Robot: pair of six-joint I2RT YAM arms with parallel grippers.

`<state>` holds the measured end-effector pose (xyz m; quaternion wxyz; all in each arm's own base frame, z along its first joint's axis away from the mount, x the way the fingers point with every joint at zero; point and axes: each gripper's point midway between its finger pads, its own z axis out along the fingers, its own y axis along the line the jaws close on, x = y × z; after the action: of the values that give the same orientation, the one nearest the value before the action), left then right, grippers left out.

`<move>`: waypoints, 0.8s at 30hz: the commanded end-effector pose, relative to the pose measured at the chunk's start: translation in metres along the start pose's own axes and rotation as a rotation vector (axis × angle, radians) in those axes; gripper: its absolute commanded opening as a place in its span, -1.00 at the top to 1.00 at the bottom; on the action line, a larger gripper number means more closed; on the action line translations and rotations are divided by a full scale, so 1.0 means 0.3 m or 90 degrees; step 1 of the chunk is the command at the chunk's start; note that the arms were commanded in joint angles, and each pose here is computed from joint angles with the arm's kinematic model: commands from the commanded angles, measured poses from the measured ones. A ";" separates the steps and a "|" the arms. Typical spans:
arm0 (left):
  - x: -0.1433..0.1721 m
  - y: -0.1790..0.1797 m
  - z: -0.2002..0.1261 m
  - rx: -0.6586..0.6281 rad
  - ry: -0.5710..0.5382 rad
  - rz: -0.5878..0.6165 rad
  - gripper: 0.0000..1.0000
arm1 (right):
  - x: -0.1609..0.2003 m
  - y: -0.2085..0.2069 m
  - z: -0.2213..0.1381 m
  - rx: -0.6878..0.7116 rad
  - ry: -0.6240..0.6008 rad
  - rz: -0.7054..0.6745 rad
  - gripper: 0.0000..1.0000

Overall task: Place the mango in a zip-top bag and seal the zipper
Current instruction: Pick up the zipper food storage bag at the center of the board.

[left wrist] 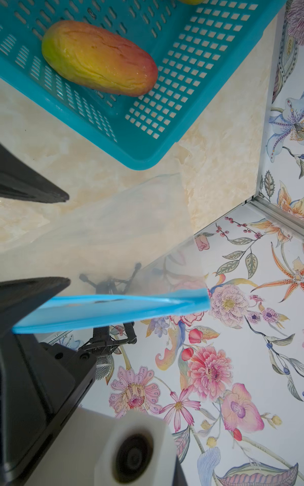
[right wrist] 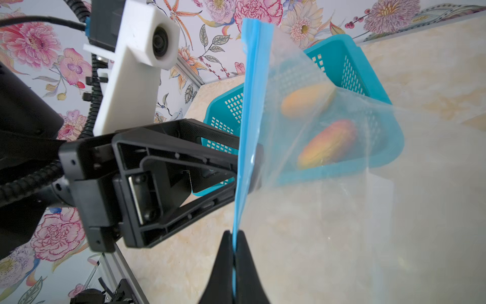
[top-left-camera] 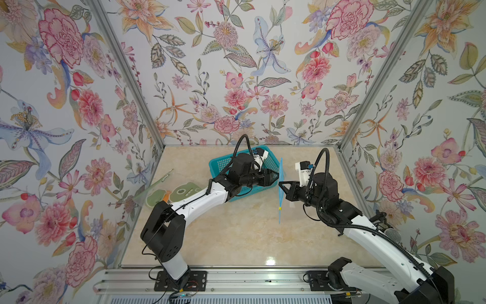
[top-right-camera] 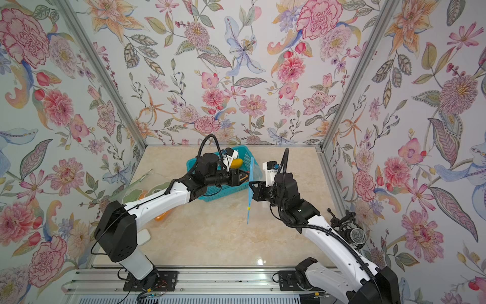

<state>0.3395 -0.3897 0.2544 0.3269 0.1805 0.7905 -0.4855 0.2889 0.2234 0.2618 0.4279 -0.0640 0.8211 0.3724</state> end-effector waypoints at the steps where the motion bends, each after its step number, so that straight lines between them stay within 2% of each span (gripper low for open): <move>1: -0.034 -0.083 -0.004 0.043 -0.005 0.028 0.10 | 0.000 0.015 0.001 -0.012 -0.007 0.001 1.00; 6: -0.034 -0.077 -0.035 0.024 -0.005 0.031 0.10 | 0.006 -0.004 0.003 0.001 -0.009 0.002 1.00; 12: -0.053 0.003 -0.113 -0.059 -0.033 0.006 0.19 | -0.002 -0.003 0.003 0.003 -0.014 0.000 1.00; 14: -0.091 -0.040 -0.159 -0.041 -0.065 0.019 0.15 | -0.001 -0.002 0.004 0.002 -0.013 0.000 1.00; 16: -0.100 -0.076 -0.162 -0.016 -0.065 0.032 0.10 | -0.002 0.001 0.007 0.000 -0.012 0.000 1.00; 22: -0.079 -0.124 -0.127 0.024 -0.033 0.050 0.09 | -0.010 0.007 0.005 -0.003 -0.017 -0.002 1.00; 24: -0.053 -0.096 -0.088 0.020 -0.012 0.040 0.08 | -0.012 0.010 0.006 -0.005 -0.017 -0.002 1.00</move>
<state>0.3268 -0.3663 0.2946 0.3580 0.1828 0.7792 -0.4808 0.2891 0.2232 0.2584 0.4284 -0.0629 0.8220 0.3700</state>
